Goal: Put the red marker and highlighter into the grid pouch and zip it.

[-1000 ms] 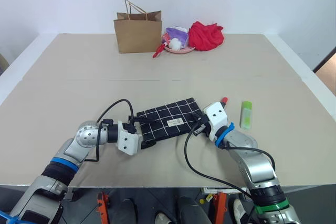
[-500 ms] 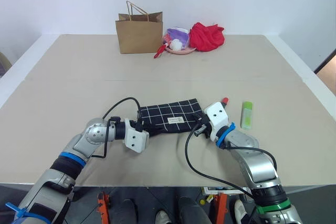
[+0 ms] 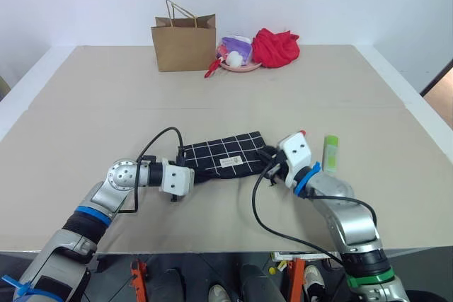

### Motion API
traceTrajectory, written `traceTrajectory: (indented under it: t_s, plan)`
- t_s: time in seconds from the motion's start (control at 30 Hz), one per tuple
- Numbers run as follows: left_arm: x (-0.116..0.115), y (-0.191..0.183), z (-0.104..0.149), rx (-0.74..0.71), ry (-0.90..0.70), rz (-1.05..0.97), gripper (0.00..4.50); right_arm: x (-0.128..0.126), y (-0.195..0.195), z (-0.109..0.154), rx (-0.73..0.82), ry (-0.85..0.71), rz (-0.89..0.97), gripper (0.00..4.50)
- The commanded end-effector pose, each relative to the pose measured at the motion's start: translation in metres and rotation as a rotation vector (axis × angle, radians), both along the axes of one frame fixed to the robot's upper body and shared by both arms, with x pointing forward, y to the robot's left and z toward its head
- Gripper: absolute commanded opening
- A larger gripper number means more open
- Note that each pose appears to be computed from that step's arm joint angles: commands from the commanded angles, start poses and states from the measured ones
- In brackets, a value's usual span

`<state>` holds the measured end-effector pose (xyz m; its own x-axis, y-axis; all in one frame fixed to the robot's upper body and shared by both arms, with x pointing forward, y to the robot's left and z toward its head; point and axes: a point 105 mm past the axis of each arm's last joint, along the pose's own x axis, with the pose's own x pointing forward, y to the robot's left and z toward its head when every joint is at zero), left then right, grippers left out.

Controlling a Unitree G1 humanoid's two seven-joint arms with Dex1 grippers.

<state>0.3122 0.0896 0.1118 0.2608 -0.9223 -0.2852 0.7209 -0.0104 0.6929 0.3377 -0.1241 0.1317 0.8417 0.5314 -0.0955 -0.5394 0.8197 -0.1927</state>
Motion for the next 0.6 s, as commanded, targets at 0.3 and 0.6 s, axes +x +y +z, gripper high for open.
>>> traceTrajectory:
  t_s: [0.3,0.6]
  plan:
    - [-0.001,-0.005,0.042,-0.264,0.173,0.081,0.00,-0.042,-0.027,0.055,0.126,-0.035,0.083,4.42]
    - [0.002,-0.003,0.042,-0.304,0.199,0.132,0.00,-0.050,-0.025,0.026,0.151,0.088,0.070,4.42]
